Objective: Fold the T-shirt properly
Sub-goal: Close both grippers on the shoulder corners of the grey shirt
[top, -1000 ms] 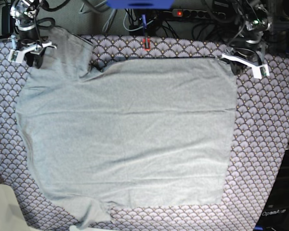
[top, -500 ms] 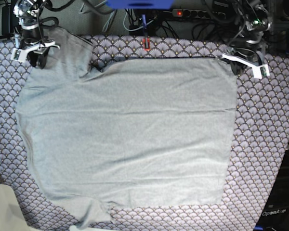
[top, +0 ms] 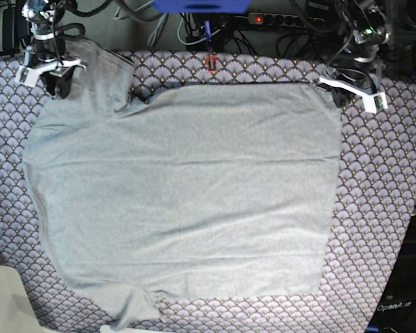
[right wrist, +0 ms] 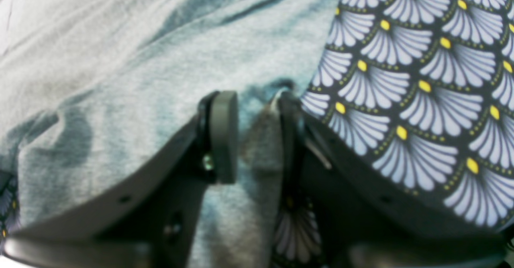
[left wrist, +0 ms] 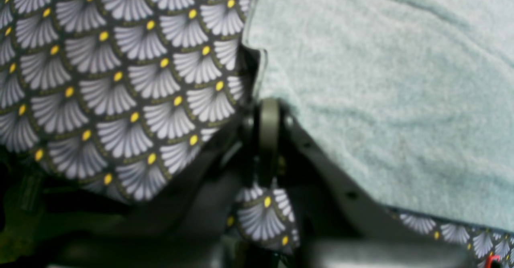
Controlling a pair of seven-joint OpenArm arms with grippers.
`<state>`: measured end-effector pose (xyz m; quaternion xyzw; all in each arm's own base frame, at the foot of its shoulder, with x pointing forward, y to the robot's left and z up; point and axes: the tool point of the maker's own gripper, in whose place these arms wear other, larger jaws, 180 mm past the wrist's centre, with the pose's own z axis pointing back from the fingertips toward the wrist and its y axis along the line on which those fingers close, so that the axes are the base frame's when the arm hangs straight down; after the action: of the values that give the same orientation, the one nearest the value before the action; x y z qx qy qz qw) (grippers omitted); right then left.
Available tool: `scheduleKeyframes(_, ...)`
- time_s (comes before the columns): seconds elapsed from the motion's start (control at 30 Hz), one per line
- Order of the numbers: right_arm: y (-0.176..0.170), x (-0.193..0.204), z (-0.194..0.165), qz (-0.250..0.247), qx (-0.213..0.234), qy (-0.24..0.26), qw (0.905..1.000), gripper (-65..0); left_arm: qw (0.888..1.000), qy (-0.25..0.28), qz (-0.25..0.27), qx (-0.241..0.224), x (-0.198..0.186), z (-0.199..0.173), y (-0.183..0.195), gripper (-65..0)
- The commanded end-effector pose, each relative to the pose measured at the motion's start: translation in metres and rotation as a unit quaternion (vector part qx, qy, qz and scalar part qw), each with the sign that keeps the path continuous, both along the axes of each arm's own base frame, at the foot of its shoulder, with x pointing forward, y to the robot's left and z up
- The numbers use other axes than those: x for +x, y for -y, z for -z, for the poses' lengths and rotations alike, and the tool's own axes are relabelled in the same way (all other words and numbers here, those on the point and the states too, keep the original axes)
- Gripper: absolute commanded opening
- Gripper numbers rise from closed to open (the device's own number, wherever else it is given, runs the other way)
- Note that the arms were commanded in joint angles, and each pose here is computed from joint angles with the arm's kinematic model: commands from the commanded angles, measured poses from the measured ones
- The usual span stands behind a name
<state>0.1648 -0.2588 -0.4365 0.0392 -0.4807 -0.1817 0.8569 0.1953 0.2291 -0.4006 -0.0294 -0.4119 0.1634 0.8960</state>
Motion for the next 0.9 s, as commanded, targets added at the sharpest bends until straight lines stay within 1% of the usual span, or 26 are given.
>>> scheduleKeyframes(0.0,-0.006,-0.010,0.015,-0.025,0.001,-0.052,0.9984,-53.6,1.000,0.021,0.001,0.006,0.005,-0.010,-0.002,-65.0)
scheduleKeyframes(0.07,-0.007,-0.006,0.018,-0.030,0.005,-0.063,0.9976,-60.5,1.000,0.021,0.002,0.005,0.005,-0.010,-0.002,-65.0)
scheduleKeyframes(0.13,-0.006,-0.005,0.020,-0.037,0.005,-0.078,0.9963,-65.0,1.000,0.021,0.001,0.005,0.005,-0.010,-0.002,-65.0)
scheduleKeyframes(0.2,-0.002,-0.006,0.022,-0.044,0.001,-0.092,0.9948,-65.0,1.000,0.022,0.001,0.003,0.005,-0.010,-0.001,-65.0)
scheduleKeyframes(0.37,0.013,0.001,0.015,-0.048,-0.017,-0.089,0.9947,-65.0,1.000,0.022,0.000,0.004,0.005,-0.010,-0.002,-65.0)
scheduleKeyframes(0.53,0.031,-0.009,0.013,-0.022,-0.026,-0.095,0.9949,-65.0,1.000,0.022,0.000,0.003,0.005,-0.011,-0.002,-65.0)
scheduleKeyframes(0.8,0.032,-0.037,0.021,-0.023,-0.026,-0.124,0.9917,-65.0,1.000,0.023,0.001,0.002,0.006,-0.010,-0.001,-65.0)
scheduleKeyframes(0.87,0.033,-0.040,0.021,-0.021,-0.026,-0.125,0.9916,-65.0,1.000,0.023,0.001,0.002,0.006,-0.011,-0.001,-65.0)
